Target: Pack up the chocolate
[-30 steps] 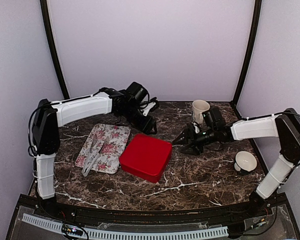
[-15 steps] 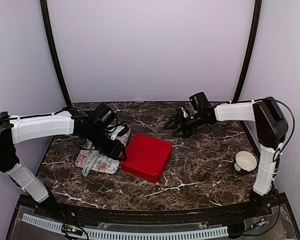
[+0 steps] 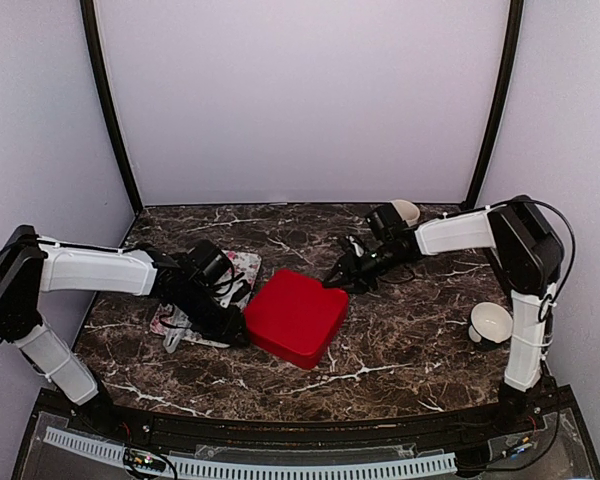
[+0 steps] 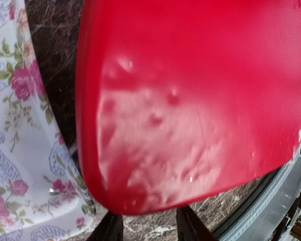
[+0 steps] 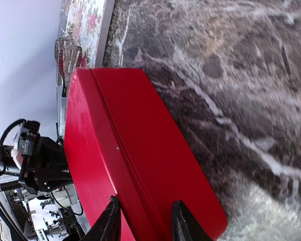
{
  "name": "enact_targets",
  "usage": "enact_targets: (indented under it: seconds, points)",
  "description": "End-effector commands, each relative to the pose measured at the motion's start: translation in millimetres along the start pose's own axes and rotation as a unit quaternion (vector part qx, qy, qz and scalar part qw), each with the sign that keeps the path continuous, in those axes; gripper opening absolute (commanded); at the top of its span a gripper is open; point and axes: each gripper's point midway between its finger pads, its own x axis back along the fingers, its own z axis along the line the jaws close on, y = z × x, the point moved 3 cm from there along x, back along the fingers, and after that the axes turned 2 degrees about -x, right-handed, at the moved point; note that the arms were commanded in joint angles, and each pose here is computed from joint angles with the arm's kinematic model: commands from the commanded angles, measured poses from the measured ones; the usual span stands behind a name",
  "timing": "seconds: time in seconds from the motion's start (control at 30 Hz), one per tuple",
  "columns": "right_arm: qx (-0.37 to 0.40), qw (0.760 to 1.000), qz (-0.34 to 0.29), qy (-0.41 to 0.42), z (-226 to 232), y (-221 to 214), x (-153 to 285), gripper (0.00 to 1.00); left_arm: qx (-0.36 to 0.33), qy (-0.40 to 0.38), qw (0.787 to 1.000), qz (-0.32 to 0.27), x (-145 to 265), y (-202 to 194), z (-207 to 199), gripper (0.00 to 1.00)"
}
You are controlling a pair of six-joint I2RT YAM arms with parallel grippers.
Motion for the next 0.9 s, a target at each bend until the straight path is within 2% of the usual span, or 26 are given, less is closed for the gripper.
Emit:
enact_targets:
  seconds: [0.0, 0.27, 0.47, 0.7, 0.87]
  points:
    - [-0.016, 1.0, 0.005, -0.007, -2, -30, 15, 0.32, -0.015, -0.013, 0.999, -0.041, 0, 36, -13, 0.38]
    - [-0.054, 0.998, 0.015, -0.002, -12, -88, 21, 0.29, -0.017, -0.003, 0.999, -0.043, -7, 62, -6, 0.38]
    - [-0.077, 0.997, 0.02, -0.004, -17, -115, 22, 0.29, -0.039, 0.007, 0.998, -0.049, 9, 76, -4, 0.39]
    - [-0.095, 0.995, 0.017, 0.005, -23, -125, 22, 0.27, -0.144, -0.009, 0.982, -0.119, 79, 95, -55, 0.42]
    - [-0.107, 0.994, 0.018, 0.006, -27, -128, 20, 0.23, -0.226, -0.039, 0.966, -0.119, 80, 96, -119, 0.38]
